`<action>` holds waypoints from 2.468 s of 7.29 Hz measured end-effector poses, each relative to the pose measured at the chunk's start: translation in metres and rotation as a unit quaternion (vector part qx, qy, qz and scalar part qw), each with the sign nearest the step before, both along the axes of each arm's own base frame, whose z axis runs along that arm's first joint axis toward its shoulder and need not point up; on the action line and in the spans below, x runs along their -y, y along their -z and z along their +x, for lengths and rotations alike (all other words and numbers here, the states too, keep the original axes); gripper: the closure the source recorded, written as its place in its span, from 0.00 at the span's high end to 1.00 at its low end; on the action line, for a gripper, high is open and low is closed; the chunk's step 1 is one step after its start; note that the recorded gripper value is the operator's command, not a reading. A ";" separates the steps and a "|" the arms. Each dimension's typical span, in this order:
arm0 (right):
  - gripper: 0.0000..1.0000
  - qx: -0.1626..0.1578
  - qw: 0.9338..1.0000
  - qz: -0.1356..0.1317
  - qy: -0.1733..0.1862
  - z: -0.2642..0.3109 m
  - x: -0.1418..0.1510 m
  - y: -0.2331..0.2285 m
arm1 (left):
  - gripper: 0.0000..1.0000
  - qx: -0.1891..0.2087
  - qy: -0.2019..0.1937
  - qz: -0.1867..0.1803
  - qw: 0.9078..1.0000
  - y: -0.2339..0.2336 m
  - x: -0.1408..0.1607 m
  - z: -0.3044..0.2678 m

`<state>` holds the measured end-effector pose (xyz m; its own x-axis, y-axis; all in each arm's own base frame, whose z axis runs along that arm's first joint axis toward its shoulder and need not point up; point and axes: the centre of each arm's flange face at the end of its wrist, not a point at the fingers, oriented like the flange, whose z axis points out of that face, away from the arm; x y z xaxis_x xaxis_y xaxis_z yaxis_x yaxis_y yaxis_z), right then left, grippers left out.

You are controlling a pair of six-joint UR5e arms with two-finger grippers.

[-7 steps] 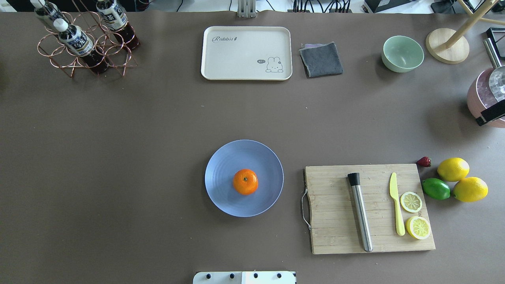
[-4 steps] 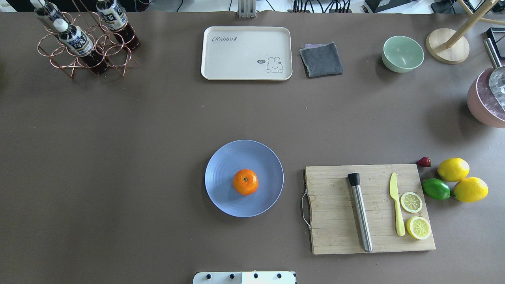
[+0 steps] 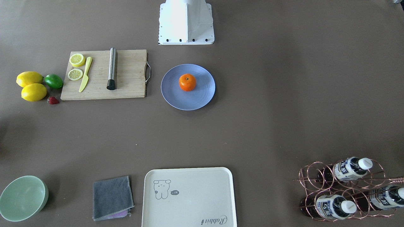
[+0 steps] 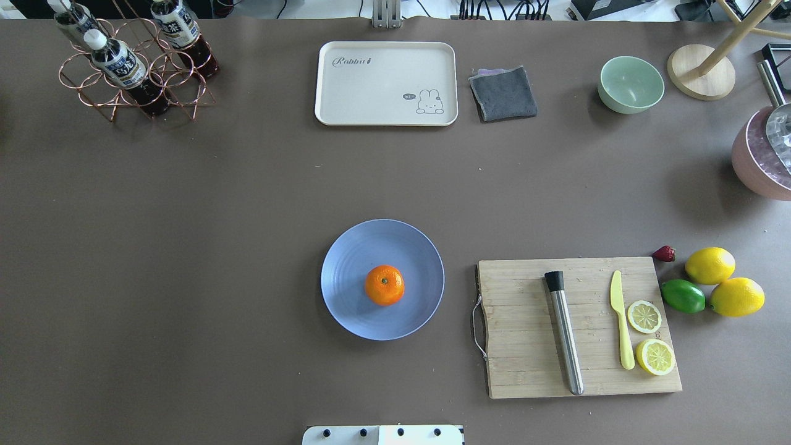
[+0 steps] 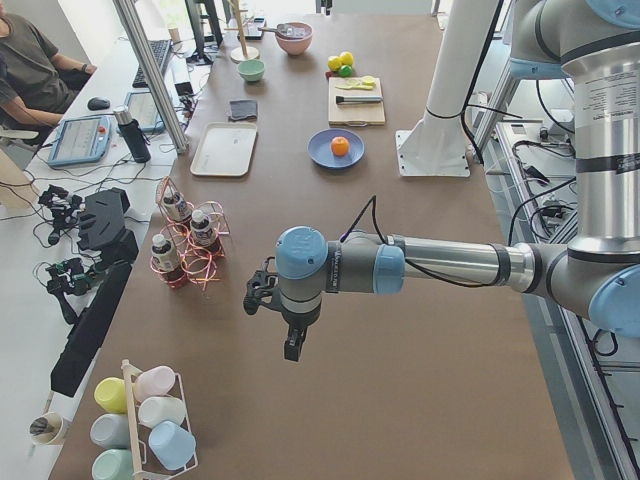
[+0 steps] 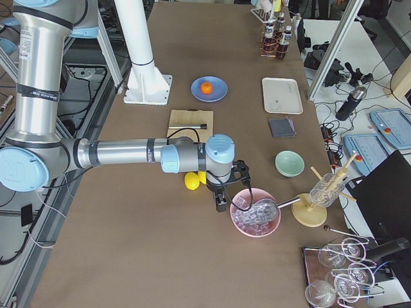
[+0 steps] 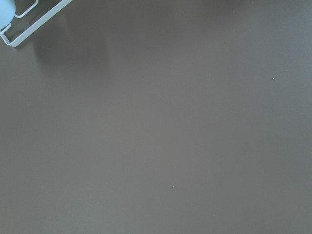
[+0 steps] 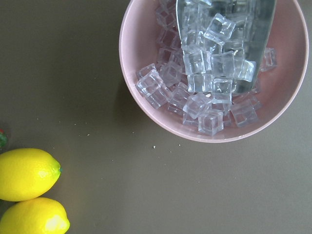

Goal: Pick orange to plate

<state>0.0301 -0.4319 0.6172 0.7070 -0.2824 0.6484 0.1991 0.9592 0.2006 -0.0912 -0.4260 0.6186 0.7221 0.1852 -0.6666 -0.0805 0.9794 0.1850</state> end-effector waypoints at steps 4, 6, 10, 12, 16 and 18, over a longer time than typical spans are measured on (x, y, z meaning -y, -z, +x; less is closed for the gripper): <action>1.00 -0.023 1.000 -0.001 -0.002 0.010 -0.002 -0.014 | 0.97 0.001 0.008 0.009 1.000 0.008 -0.005 -0.006; 1.00 -0.028 1.000 -0.001 0.001 0.011 -0.004 -0.019 | 0.97 0.003 0.009 0.007 1.000 0.005 -0.002 -0.007; 1.00 -0.024 1.000 -0.002 0.001 0.010 -0.001 -0.019 | 0.98 0.003 0.012 0.022 1.000 0.014 -0.003 -0.008; 1.00 -0.022 1.000 -0.002 0.001 0.010 -0.001 -0.019 | 0.98 0.004 0.016 0.020 1.000 0.008 -0.005 -0.011; 1.00 -0.024 1.000 -0.007 -0.001 0.011 -0.002 -0.023 | 0.98 0.002 0.027 0.019 0.999 0.006 -0.007 -0.020; 1.00 -0.027 1.000 -0.006 -0.002 0.012 -0.002 -0.023 | 0.98 0.004 0.028 0.021 0.999 0.006 -0.002 -0.020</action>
<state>0.0426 -0.4301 0.6407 0.7421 -0.2723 0.6125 0.2059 0.9622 0.1782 -0.1112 -0.4237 0.6123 0.7374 0.1719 -0.6532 -0.0280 0.9740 0.2247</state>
